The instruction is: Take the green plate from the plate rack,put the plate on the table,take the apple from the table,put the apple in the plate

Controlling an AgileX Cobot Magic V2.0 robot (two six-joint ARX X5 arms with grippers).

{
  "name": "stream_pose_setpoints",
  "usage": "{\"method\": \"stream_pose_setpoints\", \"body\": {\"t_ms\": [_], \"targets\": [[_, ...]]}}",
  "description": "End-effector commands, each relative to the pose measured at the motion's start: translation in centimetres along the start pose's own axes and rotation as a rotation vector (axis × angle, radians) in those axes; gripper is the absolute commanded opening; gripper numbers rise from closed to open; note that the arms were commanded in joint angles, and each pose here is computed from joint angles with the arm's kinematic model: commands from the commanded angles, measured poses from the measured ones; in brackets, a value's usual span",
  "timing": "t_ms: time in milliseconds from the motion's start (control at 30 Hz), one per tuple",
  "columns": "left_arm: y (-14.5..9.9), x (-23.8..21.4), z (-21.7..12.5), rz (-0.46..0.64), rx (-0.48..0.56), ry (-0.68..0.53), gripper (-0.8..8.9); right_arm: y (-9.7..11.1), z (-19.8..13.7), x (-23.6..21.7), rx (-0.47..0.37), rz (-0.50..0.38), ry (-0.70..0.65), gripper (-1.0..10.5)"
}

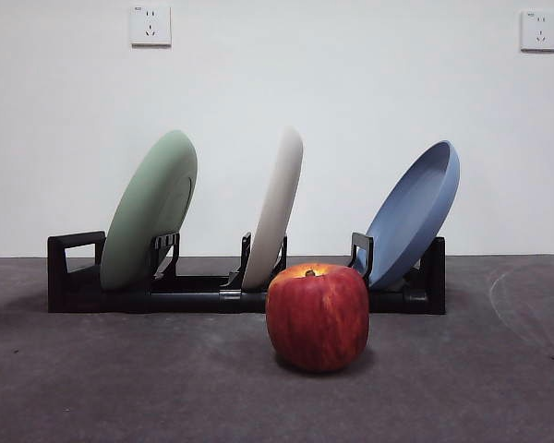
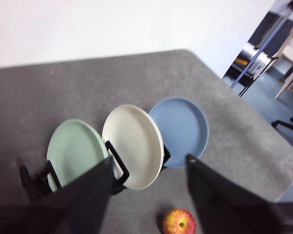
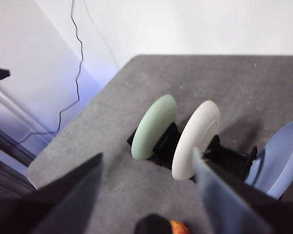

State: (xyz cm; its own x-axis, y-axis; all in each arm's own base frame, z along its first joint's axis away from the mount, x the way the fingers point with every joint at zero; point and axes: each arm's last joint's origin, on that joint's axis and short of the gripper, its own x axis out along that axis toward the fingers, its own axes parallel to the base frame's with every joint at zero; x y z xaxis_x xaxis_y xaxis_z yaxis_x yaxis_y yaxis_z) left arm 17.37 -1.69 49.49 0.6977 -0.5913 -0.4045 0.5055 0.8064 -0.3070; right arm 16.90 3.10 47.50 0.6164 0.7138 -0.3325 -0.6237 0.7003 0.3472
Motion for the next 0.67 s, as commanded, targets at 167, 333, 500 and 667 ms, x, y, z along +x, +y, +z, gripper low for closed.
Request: {"method": "stream_pose_setpoints", "body": {"t_ms": [167,333,500,667], "targets": [[2.1,6.7,0.7,0.023,-0.040,0.133,5.07,0.6,-0.1,2.7,-0.022,0.019,0.072,5.1],[2.8,13.1,0.1,0.061,-0.033,0.260,5.07,1.0,-0.2,4.2,-0.036,0.022,0.112,5.1],[2.8,18.3,-0.9,0.108,-0.002,0.348,5.07,1.3,-0.3,4.8,-0.043,0.012,0.126,5.0],[2.7,22.4,-2.3,0.167,0.029,0.426,5.07,1.4,-0.3,4.8,-0.042,0.008,0.124,5.1]]}}
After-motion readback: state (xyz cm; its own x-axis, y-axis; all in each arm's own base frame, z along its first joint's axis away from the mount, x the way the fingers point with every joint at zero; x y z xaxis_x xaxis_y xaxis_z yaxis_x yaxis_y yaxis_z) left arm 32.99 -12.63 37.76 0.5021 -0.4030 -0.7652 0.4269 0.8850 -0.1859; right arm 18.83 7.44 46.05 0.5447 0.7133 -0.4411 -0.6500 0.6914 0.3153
